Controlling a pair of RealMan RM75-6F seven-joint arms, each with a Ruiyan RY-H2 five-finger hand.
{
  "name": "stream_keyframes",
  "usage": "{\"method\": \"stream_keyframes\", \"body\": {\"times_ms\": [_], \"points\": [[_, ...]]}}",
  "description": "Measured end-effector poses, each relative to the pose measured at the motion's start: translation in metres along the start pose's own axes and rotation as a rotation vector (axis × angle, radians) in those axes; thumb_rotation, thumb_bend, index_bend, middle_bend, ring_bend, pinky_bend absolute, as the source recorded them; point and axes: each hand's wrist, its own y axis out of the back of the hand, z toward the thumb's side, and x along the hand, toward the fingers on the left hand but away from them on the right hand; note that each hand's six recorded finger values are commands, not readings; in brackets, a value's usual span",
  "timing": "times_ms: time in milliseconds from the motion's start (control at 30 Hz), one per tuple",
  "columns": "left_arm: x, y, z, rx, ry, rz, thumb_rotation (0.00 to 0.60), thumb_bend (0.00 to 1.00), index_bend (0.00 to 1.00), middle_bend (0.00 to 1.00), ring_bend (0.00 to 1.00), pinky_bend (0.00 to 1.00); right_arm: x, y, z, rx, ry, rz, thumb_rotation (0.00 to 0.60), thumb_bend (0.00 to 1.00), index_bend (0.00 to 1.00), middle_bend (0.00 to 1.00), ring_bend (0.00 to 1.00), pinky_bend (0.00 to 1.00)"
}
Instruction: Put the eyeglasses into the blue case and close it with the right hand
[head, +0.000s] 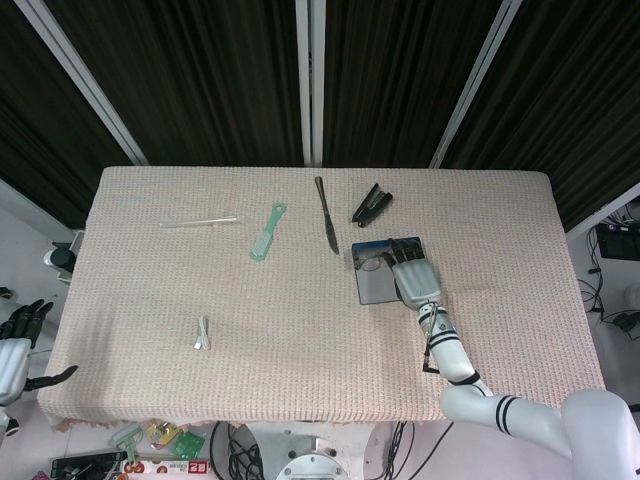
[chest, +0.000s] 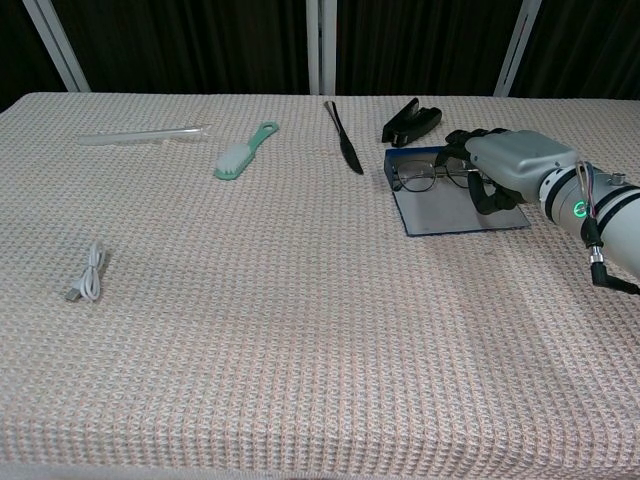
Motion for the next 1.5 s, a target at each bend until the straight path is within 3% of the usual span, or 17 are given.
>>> {"method": "stream_keyframes", "body": {"times_ms": [700, 1500], "points": [[-0.001, -0.001, -0.005, -0.004, 0.011, -0.005, 0.442, 0.10, 0.05, 0.04, 0.04, 0.18, -0.006, -0.004, 0.004, 0.028, -0.009, -0.021, 0.600, 0.83, 0.26, 0.00, 0.00, 0.00], [-0.002, -0.002, -0.011, -0.006, 0.024, -0.008, 0.443, 0.10, 0.05, 0.04, 0.04, 0.18, -0.018, -0.007, 0.010, 0.037, -0.025, -0.027, 0.600, 0.83, 0.21, 0.00, 0.00, 0.00]]}}
